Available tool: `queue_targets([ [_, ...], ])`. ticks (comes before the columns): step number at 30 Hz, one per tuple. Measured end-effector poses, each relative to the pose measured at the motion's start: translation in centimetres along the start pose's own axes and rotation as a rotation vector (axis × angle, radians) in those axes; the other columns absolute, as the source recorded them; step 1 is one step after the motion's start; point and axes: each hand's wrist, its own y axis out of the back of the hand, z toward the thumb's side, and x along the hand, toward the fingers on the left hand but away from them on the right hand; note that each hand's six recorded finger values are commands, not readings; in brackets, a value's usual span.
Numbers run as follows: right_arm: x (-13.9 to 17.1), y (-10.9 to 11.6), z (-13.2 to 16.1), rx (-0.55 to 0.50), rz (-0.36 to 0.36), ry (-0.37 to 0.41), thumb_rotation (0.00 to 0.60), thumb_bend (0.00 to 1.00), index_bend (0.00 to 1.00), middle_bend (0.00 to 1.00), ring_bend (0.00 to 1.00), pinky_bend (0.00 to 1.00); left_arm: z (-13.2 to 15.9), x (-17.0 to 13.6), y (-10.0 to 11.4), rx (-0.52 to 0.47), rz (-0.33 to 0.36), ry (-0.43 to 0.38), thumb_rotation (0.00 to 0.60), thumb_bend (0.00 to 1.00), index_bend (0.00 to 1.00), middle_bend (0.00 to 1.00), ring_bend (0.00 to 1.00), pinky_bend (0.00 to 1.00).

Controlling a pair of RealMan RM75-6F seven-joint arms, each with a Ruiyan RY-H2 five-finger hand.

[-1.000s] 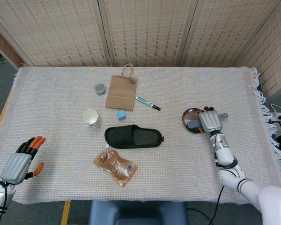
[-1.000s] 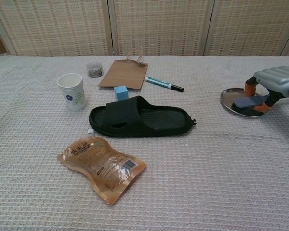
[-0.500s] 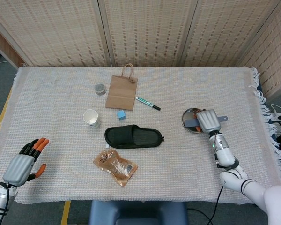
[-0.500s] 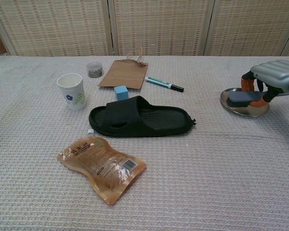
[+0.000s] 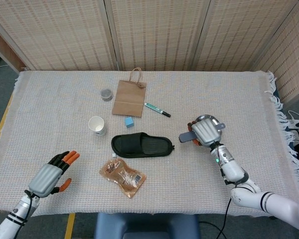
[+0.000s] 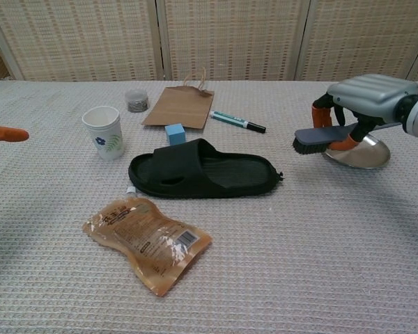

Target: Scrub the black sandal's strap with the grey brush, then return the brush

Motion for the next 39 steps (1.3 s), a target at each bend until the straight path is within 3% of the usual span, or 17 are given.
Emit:
queue_targets([
  [4, -0.3, 1.4, 0.5, -0.018, -0.011, -0.013, 0.600, 0.29, 0.76, 0.58, 0.48, 0.70, 2.0, 1.4, -0.6, -0.016, -0.041, -0.064, 0.600, 0.46, 0.00, 0.00, 0.00, 0.12],
  [15, -0.3, 1.8, 1.2, -0.041, 0.013, -0.009, 0.600, 0.29, 0.76, 0.58, 0.48, 0.70, 4.9, 6.8, -0.1, -0.063, -0.021, -0.171, 0.600, 0.46, 0.00, 0.00, 0.00, 0.08],
  [26, -0.5, 2.9, 1.8, -0.027, 0.001, -0.009, 0.600, 0.29, 0.76, 0.58, 0.48, 0.70, 7.4, 10.9, -2.6, -0.113, -0.074, -0.237, 0.600, 0.46, 0.00, 0.00, 0.00, 0.07],
  [33, -0.5, 2.9, 1.8, -0.022, 0.011, -0.020, 0.600, 0.29, 0.76, 0.58, 0.48, 0.70, 8.8, 13.2, -3.7, -0.066, -0.095, -0.261, 0.600, 0.46, 0.00, 0.00, 0.00, 0.06],
  [39, -0.4, 2.9, 2.0, -0.028, 0.015, -0.015, 0.600, 0.30, 0.76, 0.58, 0.48, 0.70, 8.2, 14.4, -4.2, -0.041, -0.097, -0.247, 0.600, 0.46, 0.00, 0.00, 0.00, 0.06],
])
